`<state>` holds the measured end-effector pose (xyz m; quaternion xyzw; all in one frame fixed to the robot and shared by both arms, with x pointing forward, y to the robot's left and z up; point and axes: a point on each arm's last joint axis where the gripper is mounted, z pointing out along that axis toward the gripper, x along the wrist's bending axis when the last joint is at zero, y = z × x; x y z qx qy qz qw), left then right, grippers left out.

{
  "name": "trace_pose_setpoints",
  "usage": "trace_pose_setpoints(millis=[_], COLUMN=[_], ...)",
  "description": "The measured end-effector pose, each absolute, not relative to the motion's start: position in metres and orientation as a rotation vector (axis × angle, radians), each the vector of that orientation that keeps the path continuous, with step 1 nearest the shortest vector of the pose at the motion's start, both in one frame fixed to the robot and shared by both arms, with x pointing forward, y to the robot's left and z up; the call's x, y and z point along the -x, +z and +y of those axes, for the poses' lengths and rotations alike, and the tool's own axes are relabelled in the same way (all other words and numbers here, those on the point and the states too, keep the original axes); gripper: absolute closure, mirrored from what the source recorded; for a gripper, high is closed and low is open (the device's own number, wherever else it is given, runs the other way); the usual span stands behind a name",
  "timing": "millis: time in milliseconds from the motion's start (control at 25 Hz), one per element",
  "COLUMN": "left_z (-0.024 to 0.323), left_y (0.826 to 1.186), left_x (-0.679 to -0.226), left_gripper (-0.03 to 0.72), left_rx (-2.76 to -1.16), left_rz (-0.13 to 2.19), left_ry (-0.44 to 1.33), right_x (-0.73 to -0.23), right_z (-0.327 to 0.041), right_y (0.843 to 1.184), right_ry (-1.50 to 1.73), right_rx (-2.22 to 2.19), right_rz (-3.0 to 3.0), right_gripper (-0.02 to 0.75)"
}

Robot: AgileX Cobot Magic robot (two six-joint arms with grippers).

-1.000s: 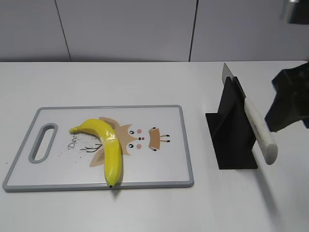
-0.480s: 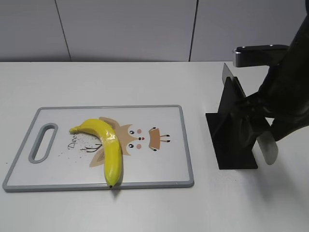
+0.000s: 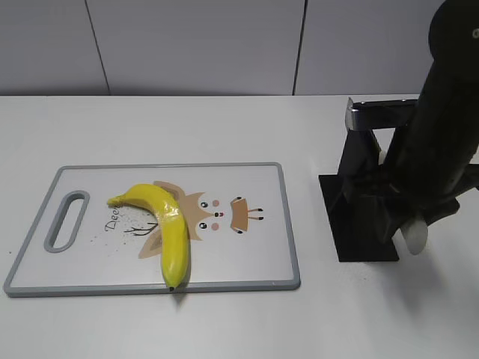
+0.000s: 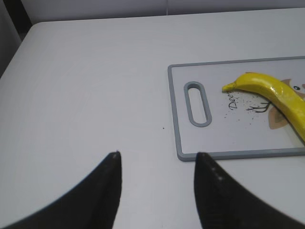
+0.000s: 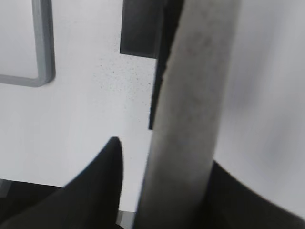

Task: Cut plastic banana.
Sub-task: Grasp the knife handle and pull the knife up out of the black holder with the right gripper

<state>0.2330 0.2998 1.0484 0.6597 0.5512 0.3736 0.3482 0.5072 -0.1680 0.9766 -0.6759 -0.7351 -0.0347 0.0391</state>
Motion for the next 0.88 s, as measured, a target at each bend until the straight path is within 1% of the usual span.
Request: trace_pose_setpoints(millis=[40, 80, 320, 400, 880], left_z=[0.300, 0.300, 0.300, 0.300, 0.300], left_y=[1.048, 1.048, 1.048, 1.048, 1.048], left_x=[-0.233, -0.233, -0.233, -0.233, -0.233], left_gripper=[0.208, 0.208, 0.208, 0.208, 0.208], left_rx=[-1.710, -1.710, -1.710, -1.710, -1.710], left_rz=[1.429, 1.429, 1.429, 1.429, 1.429], left_ry=[0.969, 0.969, 0.968, 0.968, 0.968], right_x=[-0.507, -0.507, -0.507, -0.505, -0.484], right_z=[-0.168, -0.168, -0.169, -0.169, -0.179], right_y=[0.977, 0.977, 0.977, 0.982, 1.045], right_ry=[-0.103, -0.094, -0.097, -0.124, -0.467], right_rx=[2.074, 2.091, 2.112, 2.116, 2.165], right_rz=[-2.247, -2.231, -2.203, -2.201, -2.248], right_gripper=[0.486, 0.533, 0.538, 0.539, 0.541])
